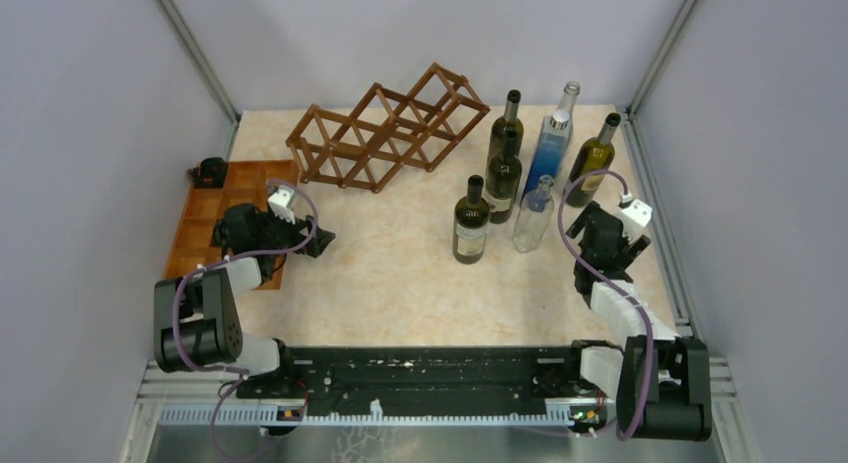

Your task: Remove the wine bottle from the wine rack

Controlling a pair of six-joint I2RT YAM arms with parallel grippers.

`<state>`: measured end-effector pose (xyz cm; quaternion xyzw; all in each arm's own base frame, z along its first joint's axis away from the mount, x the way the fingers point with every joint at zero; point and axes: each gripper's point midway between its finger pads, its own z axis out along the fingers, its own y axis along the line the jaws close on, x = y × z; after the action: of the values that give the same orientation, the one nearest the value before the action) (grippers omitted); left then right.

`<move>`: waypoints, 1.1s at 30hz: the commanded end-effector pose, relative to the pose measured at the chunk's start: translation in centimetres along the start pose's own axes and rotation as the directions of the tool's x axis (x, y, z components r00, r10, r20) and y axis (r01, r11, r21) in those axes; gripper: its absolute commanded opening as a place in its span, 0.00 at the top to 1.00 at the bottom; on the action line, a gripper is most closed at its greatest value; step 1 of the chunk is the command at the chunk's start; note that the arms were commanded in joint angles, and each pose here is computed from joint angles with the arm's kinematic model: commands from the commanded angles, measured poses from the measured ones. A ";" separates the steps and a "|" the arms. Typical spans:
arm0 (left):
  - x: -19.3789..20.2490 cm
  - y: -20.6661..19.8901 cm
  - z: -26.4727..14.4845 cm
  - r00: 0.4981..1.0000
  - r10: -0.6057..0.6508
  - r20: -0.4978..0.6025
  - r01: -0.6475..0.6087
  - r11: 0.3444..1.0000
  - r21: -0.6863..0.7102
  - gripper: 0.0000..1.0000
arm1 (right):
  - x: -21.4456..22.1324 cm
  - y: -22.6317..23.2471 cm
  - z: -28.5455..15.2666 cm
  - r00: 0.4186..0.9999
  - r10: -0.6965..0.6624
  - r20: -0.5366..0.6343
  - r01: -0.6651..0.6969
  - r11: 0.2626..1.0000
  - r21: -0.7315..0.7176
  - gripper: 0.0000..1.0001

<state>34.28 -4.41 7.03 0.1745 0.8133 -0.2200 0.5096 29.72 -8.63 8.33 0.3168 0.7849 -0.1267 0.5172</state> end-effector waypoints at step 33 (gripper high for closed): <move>-4.0 1.8 0.4 0.935 0.143 0.325 -0.071 0.972 -0.223 0.01 | -2.1 7.5 -0.4 0.894 -0.086 0.440 0.235 0.925 -0.297 0.01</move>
<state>37.10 -3.56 8.52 0.1203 0.7479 -0.1607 0.6327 35.72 -3.61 8.53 0.1241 0.7524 -0.1001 0.6392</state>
